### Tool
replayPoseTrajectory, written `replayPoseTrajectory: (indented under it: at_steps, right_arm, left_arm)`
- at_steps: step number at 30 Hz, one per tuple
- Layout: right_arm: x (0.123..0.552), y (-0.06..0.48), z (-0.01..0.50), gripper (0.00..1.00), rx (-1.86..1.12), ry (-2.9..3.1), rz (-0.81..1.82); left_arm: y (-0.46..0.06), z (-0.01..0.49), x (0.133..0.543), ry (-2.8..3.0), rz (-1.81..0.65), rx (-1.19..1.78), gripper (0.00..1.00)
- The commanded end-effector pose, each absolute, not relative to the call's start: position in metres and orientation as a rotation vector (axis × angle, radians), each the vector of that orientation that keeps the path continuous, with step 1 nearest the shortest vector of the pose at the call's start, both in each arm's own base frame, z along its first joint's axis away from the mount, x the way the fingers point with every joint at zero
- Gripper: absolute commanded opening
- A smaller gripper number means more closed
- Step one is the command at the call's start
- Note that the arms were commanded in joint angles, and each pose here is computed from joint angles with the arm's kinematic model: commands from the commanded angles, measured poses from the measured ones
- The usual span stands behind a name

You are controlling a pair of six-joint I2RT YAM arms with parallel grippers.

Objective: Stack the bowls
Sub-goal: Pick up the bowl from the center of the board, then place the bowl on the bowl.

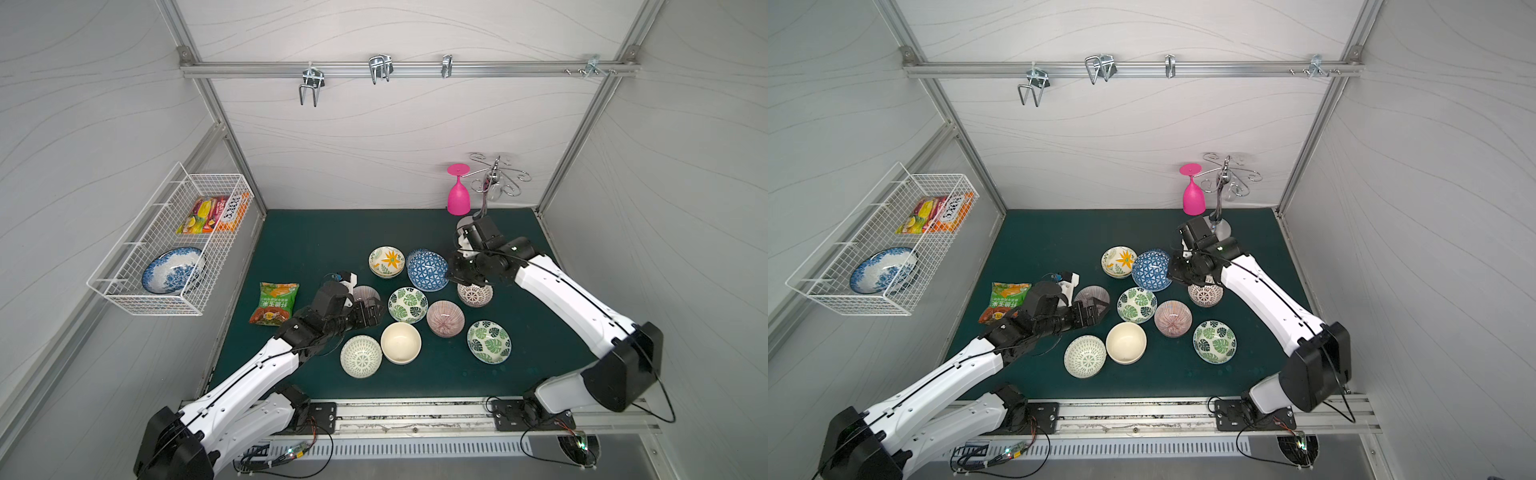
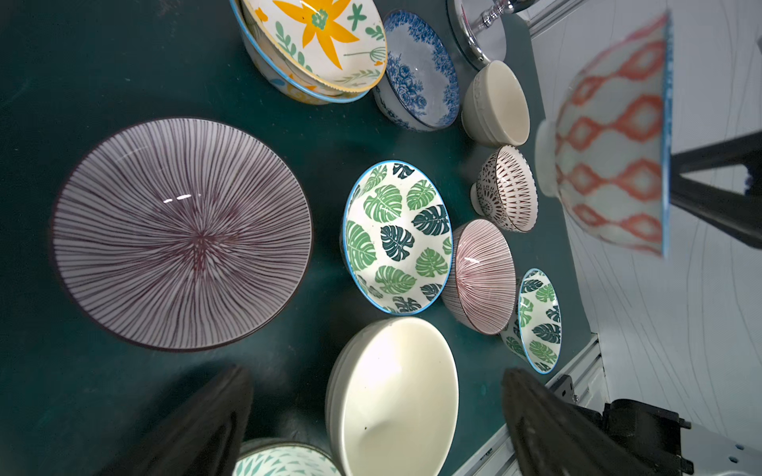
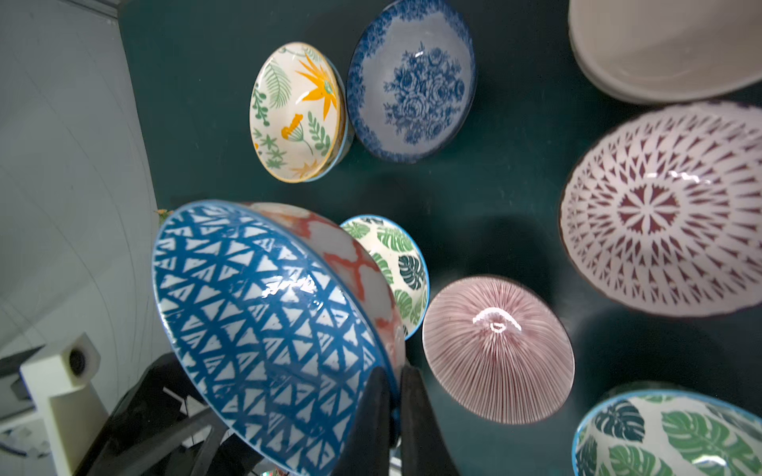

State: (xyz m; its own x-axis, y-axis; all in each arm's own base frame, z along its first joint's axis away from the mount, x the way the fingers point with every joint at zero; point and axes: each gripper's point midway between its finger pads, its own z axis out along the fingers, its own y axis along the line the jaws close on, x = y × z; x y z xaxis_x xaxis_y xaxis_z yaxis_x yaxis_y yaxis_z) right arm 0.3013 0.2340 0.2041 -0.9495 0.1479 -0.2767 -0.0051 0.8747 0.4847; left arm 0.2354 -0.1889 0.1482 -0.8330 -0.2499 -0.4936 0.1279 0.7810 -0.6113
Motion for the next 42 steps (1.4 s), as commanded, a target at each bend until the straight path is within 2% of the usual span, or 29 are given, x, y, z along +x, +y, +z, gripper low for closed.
replayPoseTrajectory:
  at_steps: [1, 8, 16, 31, 42]
  right_arm:
    - [0.333, 0.245, 0.215, 0.00, 0.031, 2.661, 0.763]
    - [0.383, 0.252, 0.196, 0.00, 0.009, 2.643, 0.693]
    - [0.419, 0.247, 0.169, 0.00, 0.036, 2.659, 0.646]
    - [0.430, 0.251, 0.120, 0.00, 0.060, 2.727, 0.650]
    - [0.429, 0.249, 0.103, 0.00, 0.070, 2.754, 0.627]
  left_arm:
    - [-0.199, 0.184, 0.248, 2.261, -0.936, -0.027, 0.99]
    - [-0.199, 0.188, 0.256, 2.233, -0.914, -0.016, 1.00]
    - [-0.193, 0.184, 0.267, 2.233, -0.932, -0.060, 1.00]
    - [-0.189, 0.180, 0.275, 2.237, -0.955, -0.108, 1.00]
    - [-0.188, 0.177, 0.278, 2.241, -0.963, -0.124, 1.00]
